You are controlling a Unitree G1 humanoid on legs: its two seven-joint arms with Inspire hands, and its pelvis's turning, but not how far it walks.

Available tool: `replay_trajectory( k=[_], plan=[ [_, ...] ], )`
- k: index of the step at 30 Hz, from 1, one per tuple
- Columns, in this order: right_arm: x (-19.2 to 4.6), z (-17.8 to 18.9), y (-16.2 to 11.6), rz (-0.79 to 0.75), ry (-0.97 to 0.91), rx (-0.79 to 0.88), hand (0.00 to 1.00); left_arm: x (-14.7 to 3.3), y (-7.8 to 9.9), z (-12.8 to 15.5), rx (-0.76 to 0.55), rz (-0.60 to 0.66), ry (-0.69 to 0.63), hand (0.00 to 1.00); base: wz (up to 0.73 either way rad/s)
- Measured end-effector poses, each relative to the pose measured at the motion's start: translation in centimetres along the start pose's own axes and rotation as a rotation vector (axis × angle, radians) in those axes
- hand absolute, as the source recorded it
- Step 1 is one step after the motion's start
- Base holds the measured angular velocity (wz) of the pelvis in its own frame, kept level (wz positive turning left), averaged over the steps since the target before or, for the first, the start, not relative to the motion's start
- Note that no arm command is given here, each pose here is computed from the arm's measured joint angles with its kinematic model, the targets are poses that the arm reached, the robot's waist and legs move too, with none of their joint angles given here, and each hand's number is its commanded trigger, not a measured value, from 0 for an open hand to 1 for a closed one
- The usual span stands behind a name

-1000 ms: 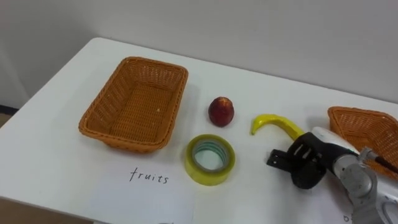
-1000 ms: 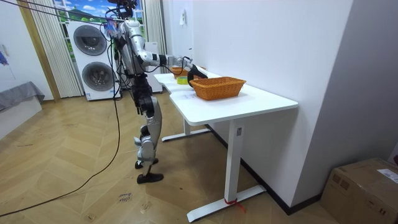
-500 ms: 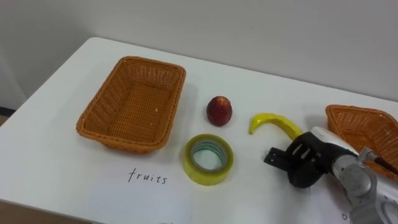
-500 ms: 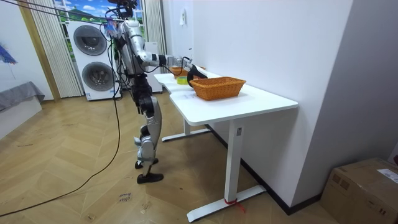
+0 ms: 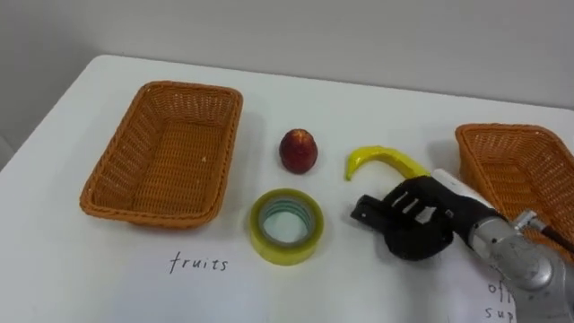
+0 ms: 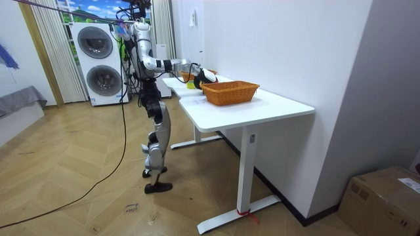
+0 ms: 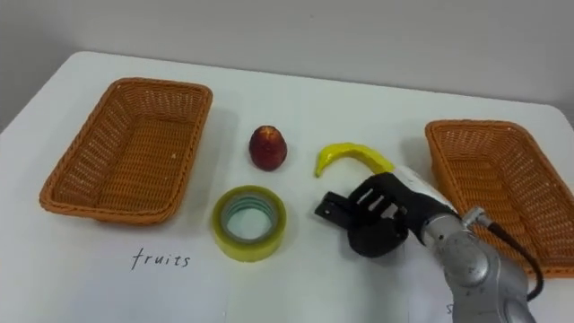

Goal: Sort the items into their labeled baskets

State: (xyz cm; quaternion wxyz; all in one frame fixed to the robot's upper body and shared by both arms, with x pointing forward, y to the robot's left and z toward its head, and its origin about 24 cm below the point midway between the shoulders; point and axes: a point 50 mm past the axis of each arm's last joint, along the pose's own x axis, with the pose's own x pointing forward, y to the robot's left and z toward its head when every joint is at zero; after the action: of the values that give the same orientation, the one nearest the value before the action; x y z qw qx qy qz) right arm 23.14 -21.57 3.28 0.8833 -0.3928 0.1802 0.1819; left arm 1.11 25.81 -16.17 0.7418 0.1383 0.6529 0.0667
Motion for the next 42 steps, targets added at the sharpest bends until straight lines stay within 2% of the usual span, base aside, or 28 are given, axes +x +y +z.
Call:
replay_trajectory(
  k=[8, 15, 20, 32, 42],
  plan=[
    [-0.8, 0.6, -1.9, -0.088, -0.106, 0.104, 1.0, -0.2, 0.2, -1.1, -0.042, -0.011, 0.012, 0.0, -0.01],
    [-1.0, 0.6, -2.4, -0.117, -0.126, 0.101, 1.0, -0.2, 0.0, -1.9, -0.054, -0.028, 0.031, 0.0, 0.0],
    [-1.5, 0.7, -3.5, -0.209, -0.15, 0.099, 1.0, -0.3, -0.4, -2.6, -0.056, -0.038, 0.05, 0.0, 0.0],
    [-1.9, 1.1, -4.3, -0.341, -0.2, 0.124, 1.0, -0.4, -0.6, -3.1, -0.053, -0.045, 0.065, 0.0, 0.0],
    [-2.3, 1.0, -5.3, -0.477, -0.229, 0.225, 1.0, -0.4, -0.3, -3.1, -0.086, -0.032, 0.068, 0.0, 0.0]
  ],
)
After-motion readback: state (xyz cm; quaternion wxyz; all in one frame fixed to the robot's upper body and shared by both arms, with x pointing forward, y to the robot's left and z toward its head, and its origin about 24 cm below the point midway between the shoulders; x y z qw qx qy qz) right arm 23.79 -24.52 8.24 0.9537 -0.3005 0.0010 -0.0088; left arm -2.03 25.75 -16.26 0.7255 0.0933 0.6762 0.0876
